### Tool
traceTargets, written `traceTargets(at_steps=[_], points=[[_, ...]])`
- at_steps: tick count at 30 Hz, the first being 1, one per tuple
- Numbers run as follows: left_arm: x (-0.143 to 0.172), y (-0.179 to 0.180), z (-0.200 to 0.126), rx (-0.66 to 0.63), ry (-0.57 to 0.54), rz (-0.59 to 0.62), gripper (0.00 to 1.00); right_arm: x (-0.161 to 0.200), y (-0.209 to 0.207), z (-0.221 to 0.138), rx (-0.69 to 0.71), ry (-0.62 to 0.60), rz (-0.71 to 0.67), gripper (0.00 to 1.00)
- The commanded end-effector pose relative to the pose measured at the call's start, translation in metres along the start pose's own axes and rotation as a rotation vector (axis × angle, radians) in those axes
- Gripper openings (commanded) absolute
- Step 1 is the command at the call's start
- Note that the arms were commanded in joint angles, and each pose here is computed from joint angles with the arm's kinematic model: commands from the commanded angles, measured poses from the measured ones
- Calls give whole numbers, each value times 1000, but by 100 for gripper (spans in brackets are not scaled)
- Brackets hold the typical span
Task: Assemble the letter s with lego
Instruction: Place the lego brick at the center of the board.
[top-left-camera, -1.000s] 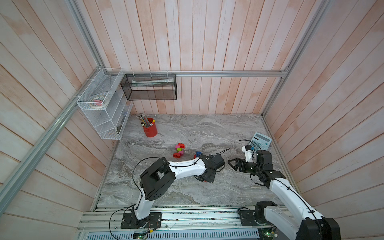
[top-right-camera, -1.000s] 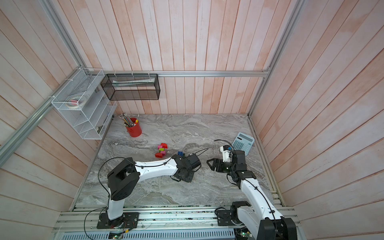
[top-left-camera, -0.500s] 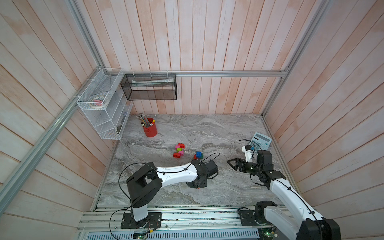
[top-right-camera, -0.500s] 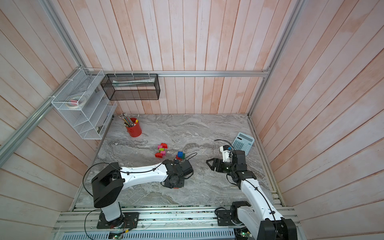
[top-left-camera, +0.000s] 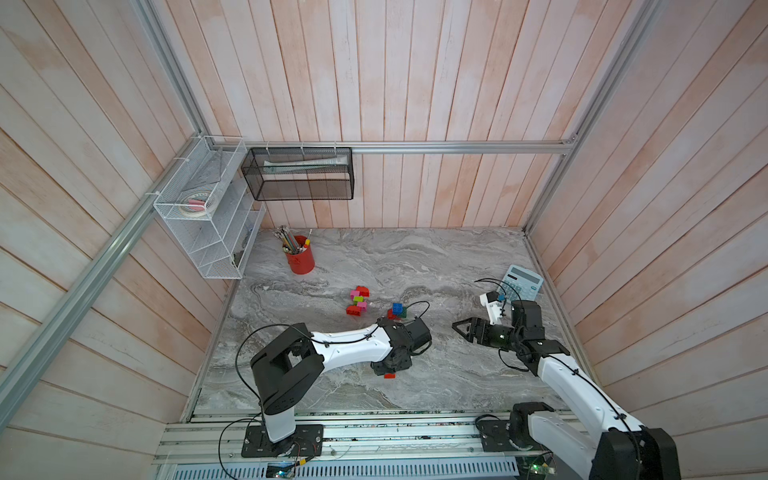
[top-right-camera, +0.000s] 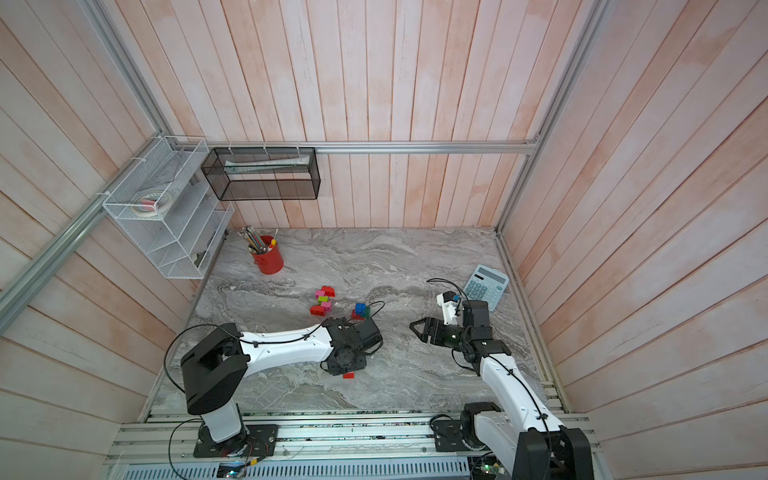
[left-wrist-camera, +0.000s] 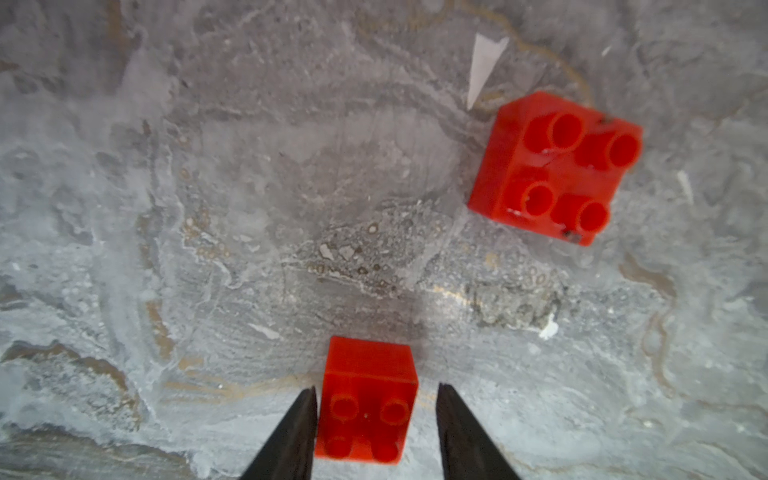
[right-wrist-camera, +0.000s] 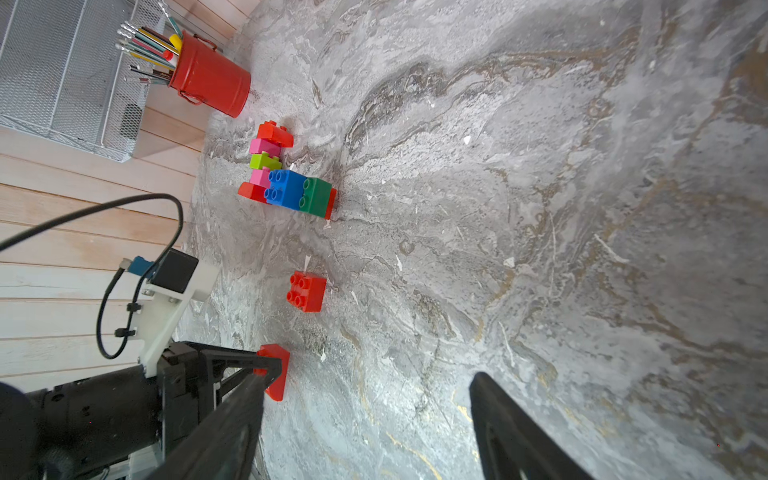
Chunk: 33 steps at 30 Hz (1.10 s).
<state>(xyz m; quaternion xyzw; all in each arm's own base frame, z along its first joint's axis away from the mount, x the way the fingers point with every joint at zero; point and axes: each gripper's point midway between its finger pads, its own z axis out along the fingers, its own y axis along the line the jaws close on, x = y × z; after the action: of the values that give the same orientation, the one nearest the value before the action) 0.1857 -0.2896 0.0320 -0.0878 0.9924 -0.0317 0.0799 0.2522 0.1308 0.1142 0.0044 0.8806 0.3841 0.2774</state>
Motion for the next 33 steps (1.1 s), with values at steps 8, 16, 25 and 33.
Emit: traceTargets(at_steps=[8, 16, 25, 33], points=[[19, -22, -4, 120, 73, -59, 64, -10, 6, -1, -11, -16, -46, 79], [23, -49, -10, 230, 121, -59, 69, -8, 6, 0, -19, -9, -46, 78], [7, -53, -33, 339, 104, -10, 73, -6, 11, 2, -39, 3, -62, 77], [-2, -56, -66, 303, 6, 521, 71, -8, 16, 1, -49, -4, -90, 76]])
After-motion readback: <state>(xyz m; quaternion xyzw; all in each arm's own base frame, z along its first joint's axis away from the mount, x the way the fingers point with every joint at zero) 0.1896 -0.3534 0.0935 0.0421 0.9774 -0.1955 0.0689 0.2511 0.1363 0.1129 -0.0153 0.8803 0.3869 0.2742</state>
